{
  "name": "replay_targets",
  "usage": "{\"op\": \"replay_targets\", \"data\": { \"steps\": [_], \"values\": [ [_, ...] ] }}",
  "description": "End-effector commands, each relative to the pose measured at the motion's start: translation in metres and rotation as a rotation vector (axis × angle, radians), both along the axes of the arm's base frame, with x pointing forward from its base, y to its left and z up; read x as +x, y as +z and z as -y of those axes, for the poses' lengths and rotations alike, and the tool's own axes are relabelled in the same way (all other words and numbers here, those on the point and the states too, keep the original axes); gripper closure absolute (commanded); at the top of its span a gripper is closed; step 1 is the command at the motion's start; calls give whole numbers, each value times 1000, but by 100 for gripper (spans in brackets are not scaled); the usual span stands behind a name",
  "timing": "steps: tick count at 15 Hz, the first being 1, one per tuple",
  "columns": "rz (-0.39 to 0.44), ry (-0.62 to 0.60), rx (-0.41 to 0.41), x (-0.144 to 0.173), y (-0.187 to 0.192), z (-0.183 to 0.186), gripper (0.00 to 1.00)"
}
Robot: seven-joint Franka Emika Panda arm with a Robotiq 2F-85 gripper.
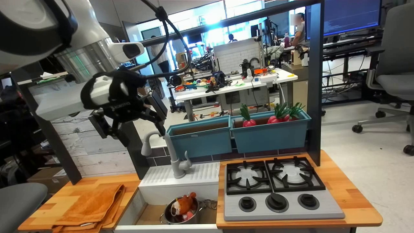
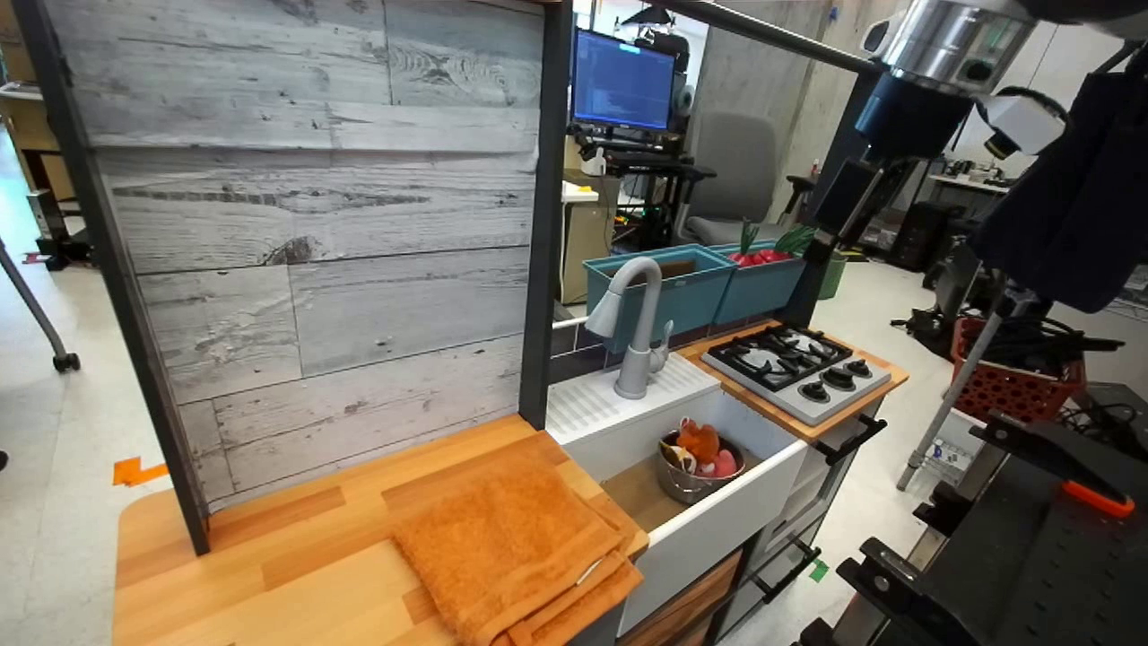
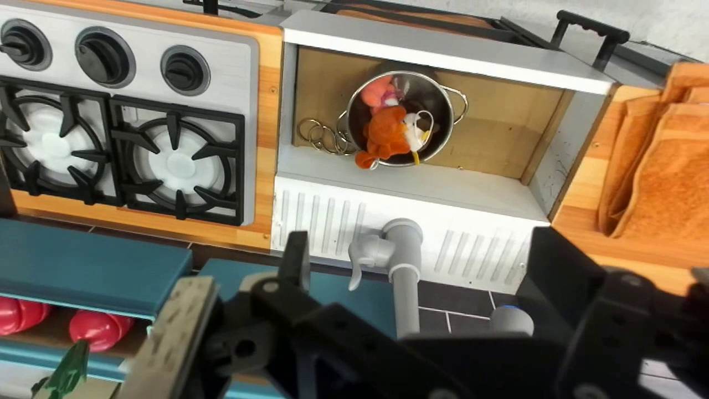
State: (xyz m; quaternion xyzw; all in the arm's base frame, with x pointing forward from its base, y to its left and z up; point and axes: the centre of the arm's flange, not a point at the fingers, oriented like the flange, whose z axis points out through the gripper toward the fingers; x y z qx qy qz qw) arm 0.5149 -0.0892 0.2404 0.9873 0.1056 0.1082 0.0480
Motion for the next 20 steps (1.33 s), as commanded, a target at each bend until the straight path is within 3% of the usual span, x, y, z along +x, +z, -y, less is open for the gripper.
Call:
{"op": "replay_targets", "data": {
  "steps": [1,4,6,8,12,13,15,18,19,20],
  "values": [
    [-4,1,0,-2,-2,0,0],
    [-97,-47,17,31,-73,-5,0],
    [-145,-40,57,33,-104,-40,0],
    [-184,-1,168,30,-124,-94,0],
    [-78,18,353,26,-140,-208,0],
    [-136,19,292,17,-132,-185,0],
    [-106,28,336,18,-133,-214,0],
    [-101,16,341,20,-135,-210,0],
    [-143,-13,322,23,-140,-199,0],
    [-135,-21,304,25,-143,-196,0]
  ]
}}
